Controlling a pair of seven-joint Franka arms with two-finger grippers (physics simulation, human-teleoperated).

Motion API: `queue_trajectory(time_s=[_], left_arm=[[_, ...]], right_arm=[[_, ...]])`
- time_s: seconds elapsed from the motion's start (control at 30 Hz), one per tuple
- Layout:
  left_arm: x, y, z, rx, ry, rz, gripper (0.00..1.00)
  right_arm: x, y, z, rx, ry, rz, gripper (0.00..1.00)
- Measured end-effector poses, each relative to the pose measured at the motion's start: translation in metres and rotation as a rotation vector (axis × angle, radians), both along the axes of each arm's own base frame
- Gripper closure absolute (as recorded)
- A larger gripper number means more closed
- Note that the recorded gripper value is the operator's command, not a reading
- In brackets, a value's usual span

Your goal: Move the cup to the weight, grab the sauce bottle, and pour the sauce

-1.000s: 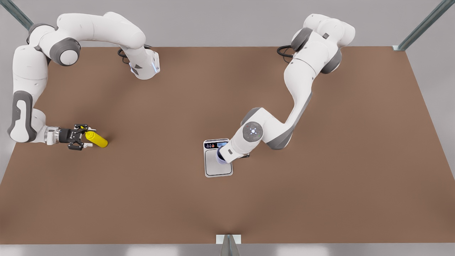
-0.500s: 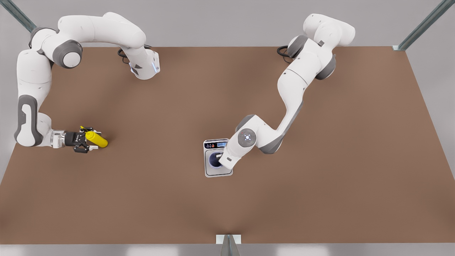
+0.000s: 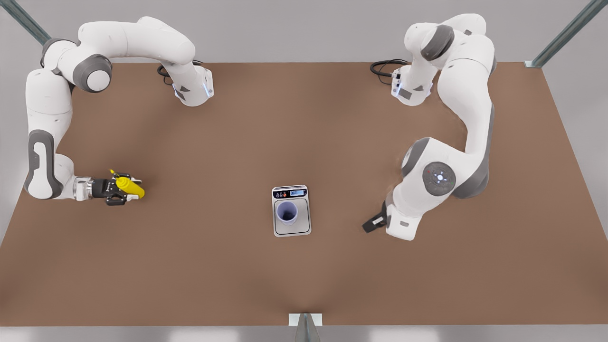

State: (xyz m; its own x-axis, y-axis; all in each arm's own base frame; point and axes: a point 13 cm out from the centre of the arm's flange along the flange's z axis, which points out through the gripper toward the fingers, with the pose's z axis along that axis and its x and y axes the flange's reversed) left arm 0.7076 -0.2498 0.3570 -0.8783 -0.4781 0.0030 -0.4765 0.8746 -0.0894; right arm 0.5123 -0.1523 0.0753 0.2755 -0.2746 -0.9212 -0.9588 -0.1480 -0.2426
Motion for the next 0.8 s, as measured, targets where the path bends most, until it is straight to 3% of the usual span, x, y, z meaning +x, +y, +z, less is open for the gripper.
queue_trajectory(time_s=[0.07,0.13,0.2,0.37,0.53,0.6,0.67,0.8], left_arm=[[-0.013,0.093,0.024,0.126,0.056,-0.011,0.0],[-0.09,0.132,0.043,0.252,0.115,-0.096,0.0],[-0.12,0.137,0.057,0.256,0.109,-0.165,0.0],[-0.127,0.143,0.084,0.215,0.07,-0.295,0.0],[-0.135,0.161,0.102,0.134,0.093,-0.359,0.0],[-0.138,0.159,0.101,0.11,0.103,-0.397,0.0],[-0.139,0.158,0.1,0.092,0.108,-0.43,0.0],[-0.141,0.16,0.099,0.073,0.112,-0.487,0.0]], right_arm=[[0.0,0.0,0.0,0.0,0.0,0.0,0.35],[0.0,-0.001,-0.001,0.0,0.001,-0.001,0.35],[-0.001,-0.002,-0.001,0.0,0.001,-0.004,0.35],[0.005,0.004,0.009,0.003,-0.014,0.009,0.35],[0.036,0.061,0.043,-0.024,-0.061,0.117,0.35],[0.05,0.089,0.057,-0.03,-0.072,0.152,0.42],[0.062,0.11,0.067,-0.039,-0.079,0.175,0.76],[0.085,0.154,0.091,-0.068,-0.094,0.219,0.79]])
